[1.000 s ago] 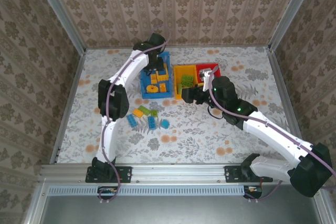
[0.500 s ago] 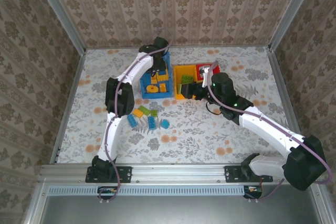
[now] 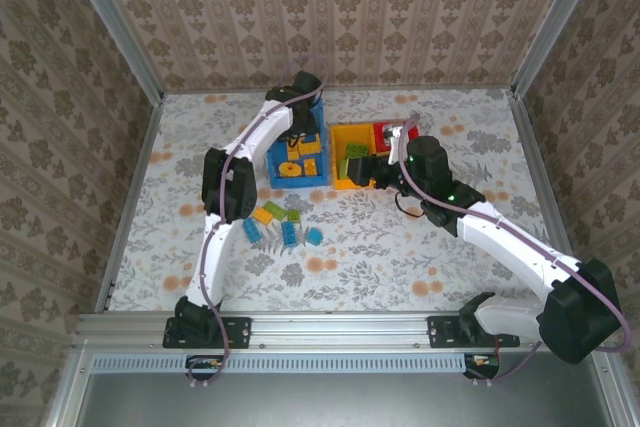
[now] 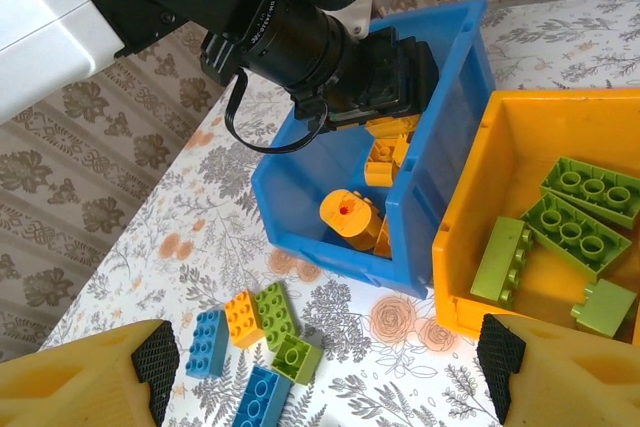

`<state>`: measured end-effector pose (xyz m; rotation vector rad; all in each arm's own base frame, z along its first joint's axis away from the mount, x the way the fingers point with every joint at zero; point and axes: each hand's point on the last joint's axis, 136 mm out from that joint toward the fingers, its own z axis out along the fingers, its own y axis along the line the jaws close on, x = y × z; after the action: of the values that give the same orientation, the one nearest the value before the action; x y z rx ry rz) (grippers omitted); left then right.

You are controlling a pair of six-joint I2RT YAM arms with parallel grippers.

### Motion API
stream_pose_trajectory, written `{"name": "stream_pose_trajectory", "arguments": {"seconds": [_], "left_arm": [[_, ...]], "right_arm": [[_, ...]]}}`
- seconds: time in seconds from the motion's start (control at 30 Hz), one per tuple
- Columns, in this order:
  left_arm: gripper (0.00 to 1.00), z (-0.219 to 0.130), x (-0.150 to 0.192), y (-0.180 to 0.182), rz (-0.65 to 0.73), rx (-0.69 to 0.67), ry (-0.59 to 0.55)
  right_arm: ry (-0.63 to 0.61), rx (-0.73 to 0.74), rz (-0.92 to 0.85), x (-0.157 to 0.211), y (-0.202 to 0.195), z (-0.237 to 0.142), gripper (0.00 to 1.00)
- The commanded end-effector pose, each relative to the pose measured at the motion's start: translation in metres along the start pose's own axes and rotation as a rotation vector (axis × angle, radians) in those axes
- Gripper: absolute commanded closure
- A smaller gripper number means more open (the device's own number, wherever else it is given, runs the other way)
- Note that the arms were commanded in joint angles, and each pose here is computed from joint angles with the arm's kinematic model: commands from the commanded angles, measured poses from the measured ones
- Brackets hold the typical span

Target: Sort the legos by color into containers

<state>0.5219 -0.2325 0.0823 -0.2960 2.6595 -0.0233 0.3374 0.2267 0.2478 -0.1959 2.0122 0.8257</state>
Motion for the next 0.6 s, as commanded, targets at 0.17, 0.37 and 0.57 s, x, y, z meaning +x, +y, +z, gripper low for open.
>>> {"name": "stream_pose_trajectory", "arguments": {"seconds": [0.17, 0.37, 0.57], "left_arm": [[0.42, -0.051, -0.023, 0.0, -0.023, -0.018, -0.11], [0.57, -0.059, -0.019, 0.019, -0.017, -0.106, -0.099], [0.56, -0.073, -0.021, 0.012, 0.008, -0.09, -0.129]], "right_arm": [[-0.01, -0.032, 0.018, -0.004, 0.008, -0.01, 0.18], [-0.009, -0.036, 0.023, -0.003, 0.009, -0.013, 0.18], [-0.005, -0.033, 0.025, 0.0, 0.008, -0.017, 0.18]]}}
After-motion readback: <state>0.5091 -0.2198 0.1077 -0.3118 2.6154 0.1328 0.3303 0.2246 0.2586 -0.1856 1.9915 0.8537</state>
